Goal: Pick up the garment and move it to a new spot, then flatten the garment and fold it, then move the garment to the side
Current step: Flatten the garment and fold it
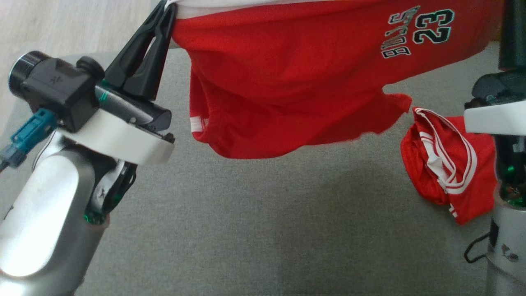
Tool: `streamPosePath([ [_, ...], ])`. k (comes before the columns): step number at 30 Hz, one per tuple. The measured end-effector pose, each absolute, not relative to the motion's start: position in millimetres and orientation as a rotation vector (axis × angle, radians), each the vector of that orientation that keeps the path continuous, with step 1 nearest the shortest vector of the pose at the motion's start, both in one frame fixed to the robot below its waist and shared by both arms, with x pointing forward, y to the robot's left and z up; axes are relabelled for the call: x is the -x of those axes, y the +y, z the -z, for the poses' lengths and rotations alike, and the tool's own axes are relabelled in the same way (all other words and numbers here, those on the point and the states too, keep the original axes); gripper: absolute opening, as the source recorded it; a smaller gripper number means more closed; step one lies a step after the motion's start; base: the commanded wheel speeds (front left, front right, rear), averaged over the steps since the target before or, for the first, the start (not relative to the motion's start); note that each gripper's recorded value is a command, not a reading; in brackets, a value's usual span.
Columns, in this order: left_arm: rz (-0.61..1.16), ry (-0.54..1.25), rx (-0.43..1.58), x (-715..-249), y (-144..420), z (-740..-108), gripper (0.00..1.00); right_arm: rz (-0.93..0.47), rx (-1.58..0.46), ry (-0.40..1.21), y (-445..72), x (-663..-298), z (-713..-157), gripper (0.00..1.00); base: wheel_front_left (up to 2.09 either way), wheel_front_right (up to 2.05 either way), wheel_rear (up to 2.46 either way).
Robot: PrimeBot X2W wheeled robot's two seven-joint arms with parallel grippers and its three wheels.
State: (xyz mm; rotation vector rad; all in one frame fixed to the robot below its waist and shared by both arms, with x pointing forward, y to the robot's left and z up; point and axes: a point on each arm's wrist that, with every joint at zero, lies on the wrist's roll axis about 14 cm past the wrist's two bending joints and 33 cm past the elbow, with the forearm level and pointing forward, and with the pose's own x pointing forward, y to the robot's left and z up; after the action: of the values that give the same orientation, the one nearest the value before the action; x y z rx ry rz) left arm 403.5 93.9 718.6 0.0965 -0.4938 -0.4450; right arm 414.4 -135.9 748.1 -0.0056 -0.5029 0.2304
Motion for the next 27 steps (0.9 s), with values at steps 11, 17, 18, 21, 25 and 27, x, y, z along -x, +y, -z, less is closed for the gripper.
streamPosePath([
  [11,0.426,-0.384,0.015,-460,97,-688,0.00,-0.250,-0.111,-0.329,-131,-475,-704,0.00,0.00,0.00,0.00],
  [17,0.368,-0.401,0.050,-518,105,-689,0.00,-0.296,-0.131,-0.316,-109,-536,-712,0.00,0.00,0.00,0.00],
  [18,0.355,-0.411,0.056,-528,106,-692,0.00,-0.305,-0.128,-0.332,-105,-546,-718,0.00,0.00,0.00,0.00],
  [21,0.325,-0.437,0.060,-554,110,-703,0.00,-0.321,-0.124,-0.386,-95,-569,-740,0.00,0.00,0.00,0.00],
  [25,0.282,-0.434,0.051,-577,114,-711,0.00,-0.342,-0.123,-0.401,-86,-585,-751,0.00,0.00,0.00,0.00],
  [27,0.259,-0.386,0.061,-589,117,-700,0.00,-0.355,-0.115,-0.351,-80,-593,-738,0.00,0.00,0.00,0.00],
])
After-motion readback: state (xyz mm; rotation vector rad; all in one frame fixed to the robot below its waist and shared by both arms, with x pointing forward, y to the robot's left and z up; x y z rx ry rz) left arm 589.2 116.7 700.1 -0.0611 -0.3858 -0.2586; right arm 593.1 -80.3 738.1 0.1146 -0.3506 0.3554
